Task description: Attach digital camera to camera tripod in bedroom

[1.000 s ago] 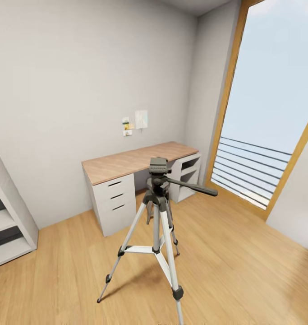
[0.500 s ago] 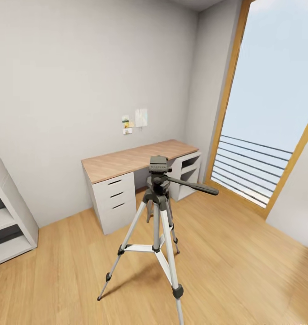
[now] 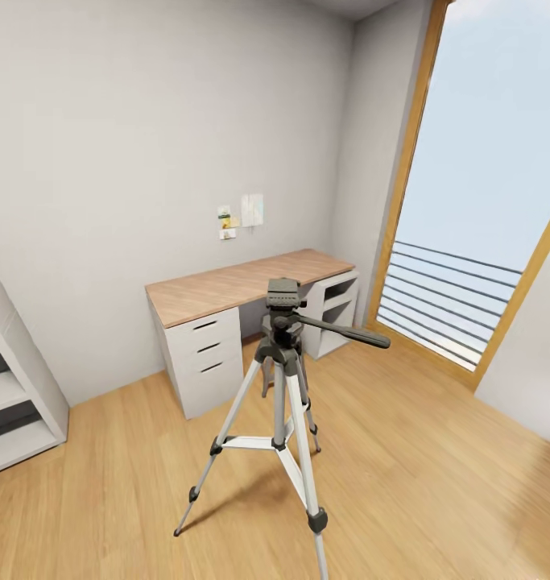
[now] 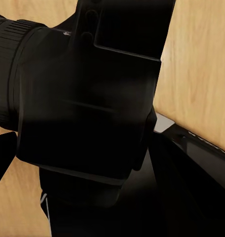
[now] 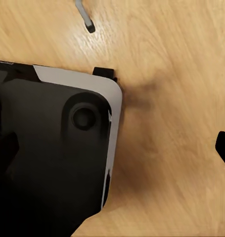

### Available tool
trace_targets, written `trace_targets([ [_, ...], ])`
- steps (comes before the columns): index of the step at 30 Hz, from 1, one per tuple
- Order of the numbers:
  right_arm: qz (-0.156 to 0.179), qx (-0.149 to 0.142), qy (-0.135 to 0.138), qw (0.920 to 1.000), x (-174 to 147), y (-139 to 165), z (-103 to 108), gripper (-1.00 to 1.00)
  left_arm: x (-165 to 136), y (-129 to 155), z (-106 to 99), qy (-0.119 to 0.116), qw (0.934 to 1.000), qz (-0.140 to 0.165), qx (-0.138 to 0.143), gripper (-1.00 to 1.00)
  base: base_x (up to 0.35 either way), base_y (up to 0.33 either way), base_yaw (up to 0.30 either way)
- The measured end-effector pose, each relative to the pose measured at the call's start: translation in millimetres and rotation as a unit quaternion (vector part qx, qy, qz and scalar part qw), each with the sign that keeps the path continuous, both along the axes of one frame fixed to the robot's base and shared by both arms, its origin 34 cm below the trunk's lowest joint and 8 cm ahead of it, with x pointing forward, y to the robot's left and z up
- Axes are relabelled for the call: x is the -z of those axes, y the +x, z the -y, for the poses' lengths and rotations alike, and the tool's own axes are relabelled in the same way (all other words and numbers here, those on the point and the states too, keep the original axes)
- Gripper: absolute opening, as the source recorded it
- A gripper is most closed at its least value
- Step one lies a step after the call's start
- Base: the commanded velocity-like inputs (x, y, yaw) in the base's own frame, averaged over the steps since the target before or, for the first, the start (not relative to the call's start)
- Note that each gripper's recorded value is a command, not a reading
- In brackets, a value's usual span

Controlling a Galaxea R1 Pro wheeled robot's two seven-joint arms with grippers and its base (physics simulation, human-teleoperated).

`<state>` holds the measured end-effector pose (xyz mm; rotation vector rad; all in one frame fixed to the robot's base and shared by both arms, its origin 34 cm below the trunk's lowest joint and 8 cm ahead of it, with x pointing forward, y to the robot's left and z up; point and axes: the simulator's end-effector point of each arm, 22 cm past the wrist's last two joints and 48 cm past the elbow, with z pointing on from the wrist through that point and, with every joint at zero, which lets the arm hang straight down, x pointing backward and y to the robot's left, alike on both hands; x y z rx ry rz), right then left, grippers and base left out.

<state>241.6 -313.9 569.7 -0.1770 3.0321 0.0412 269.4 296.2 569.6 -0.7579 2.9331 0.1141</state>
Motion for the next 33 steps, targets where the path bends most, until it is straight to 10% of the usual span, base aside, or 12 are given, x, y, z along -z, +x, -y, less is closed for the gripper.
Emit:
trace_targets([
  [7, 0.121, -0.003, -0.040, 0.9919, -59, 180, 33, 1.00, 0, 0, 1, -0.001, 1.0000, 0.000, 0.000, -1.00, 0.000, 0.000, 0.000],
  [12, 0.172, 0.017, -0.002, 0.9850, -165, 284, 18, 1.00, 0, 0, 1, 0.000, 1.0000, 0.000, 0.000, -1.00, 0.000, 0.000, 0.000],
  [26, 0.292, -0.007, 0.138, 0.9465, -360, 400, -60, 1.00, 0, 1, 2, -0.002, 1.0000, 0.001, 0.001, -1.00, 0.000, 0.000, 0.000],
  [33, 0.303, -0.020, 0.157, 0.9399, -372, 406, -84, 1.00, 0, 1, 2, -0.002, 1.0000, 0.002, 0.004, -1.00, 0.000, 0.000, 0.000],
])
